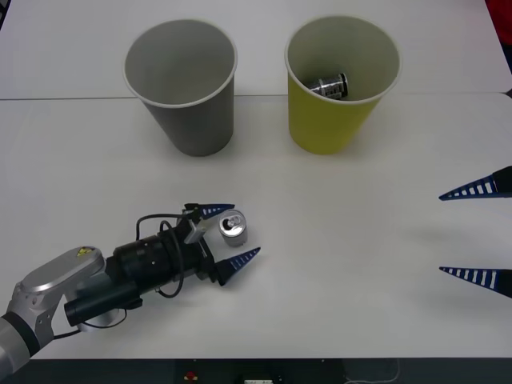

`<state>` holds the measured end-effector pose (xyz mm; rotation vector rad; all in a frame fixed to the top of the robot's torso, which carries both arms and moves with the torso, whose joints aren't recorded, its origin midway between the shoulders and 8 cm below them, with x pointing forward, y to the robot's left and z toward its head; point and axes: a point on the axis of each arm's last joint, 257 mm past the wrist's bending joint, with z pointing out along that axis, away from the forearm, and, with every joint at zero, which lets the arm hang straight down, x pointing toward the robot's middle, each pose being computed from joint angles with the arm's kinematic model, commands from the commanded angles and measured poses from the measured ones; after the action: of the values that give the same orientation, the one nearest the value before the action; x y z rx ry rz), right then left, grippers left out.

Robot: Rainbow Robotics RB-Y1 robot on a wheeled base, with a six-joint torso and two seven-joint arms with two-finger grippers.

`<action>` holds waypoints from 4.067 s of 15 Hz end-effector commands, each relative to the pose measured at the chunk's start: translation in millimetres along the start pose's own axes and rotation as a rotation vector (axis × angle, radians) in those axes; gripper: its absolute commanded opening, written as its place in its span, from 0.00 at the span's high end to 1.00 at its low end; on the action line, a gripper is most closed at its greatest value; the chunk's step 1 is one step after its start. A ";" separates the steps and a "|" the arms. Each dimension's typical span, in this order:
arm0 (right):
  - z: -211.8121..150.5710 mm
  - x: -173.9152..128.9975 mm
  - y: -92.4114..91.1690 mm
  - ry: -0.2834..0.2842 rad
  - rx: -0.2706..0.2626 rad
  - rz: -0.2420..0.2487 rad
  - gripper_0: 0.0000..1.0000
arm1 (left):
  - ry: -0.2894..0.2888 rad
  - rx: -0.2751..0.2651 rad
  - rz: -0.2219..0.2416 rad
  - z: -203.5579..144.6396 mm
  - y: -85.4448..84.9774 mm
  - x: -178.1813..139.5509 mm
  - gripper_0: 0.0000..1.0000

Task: Put the can into the green bin and the plastic bottle into the gray bin

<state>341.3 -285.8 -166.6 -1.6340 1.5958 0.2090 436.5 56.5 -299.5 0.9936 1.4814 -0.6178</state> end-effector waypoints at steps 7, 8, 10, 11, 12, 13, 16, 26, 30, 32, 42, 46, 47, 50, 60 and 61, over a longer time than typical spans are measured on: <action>0.0 0.0 0.0 0.000 0.000 0.000 0.00 | 0.003 0.000 -0.001 -0.5 0.3 0.7 1.00; 0.0 0.0 0.0 0.000 0.000 0.000 0.00 | 0.005 -0.001 -0.004 -1.5 1.1 1.4 1.00; 0.0 0.0 0.0 0.000 0.000 0.000 0.00 | 0.005 0.003 0.004 -0.9 3.7 -1.6 1.00; 0.0 0.0 0.0 0.000 0.000 0.000 0.00 | 0.005 0.011 0.012 -0.5 4.7 -4.2 1.00; 0.0 0.0 0.0 0.000 0.000 0.000 0.00 | 0.004 0.014 0.014 -1.5 5.4 -6.7 1.00; 0.0 0.0 0.0 0.000 0.000 0.000 0.00 | 0.005 0.015 0.011 -3.7 7.4 -8.4 1.00; 0.0 0.0 0.0 0.000 0.000 0.000 0.00 | 0.026 0.040 -0.021 -15.1 10.9 -18.7 1.00; 0.0 0.0 0.0 0.000 0.000 0.000 0.00 | 0.058 0.040 -0.155 -31.6 38.9 -90.3 1.00; 0.0 0.0 0.0 0.000 0.000 0.000 0.00 | 0.076 0.011 -0.206 -31.8 47.7 -113.5 1.00; 0.0 0.0 0.0 0.000 0.000 0.000 0.00 | 0.078 -0.004 -0.227 -31.5 49.7 -125.3 1.00; 0.0 0.0 0.0 0.000 0.000 0.000 0.00 | 0.077 0.000 -0.259 -23.2 36.9 -198.9 1.00; 0.0 0.0 0.0 0.000 0.000 0.000 0.00 | 0.129 0.001 -0.242 -4.7 41.7 -235.6 1.00; 0.0 0.0 0.0 0.000 0.000 0.000 0.00 | 0.141 -0.005 -0.231 0.2 42.9 -242.2 1.00; 0.0 0.0 0.0 0.000 0.000 0.000 0.00 | 0.199 -0.028 -0.180 24.2 51.0 -265.7 1.00; 0.0 0.0 0.0 0.000 0.000 0.000 0.00 | 0.285 -0.090 -0.099 108.3 86.4 -340.5 1.00; 0.0 0.0 0.0 0.000 0.000 0.000 0.00 | 0.295 -0.088 -0.102 117.5 87.8 -345.3 1.00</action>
<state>341.3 -285.8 -166.6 -1.6340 1.5958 0.2090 550.8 -72.3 28.0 0.9724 1.8057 -0.4881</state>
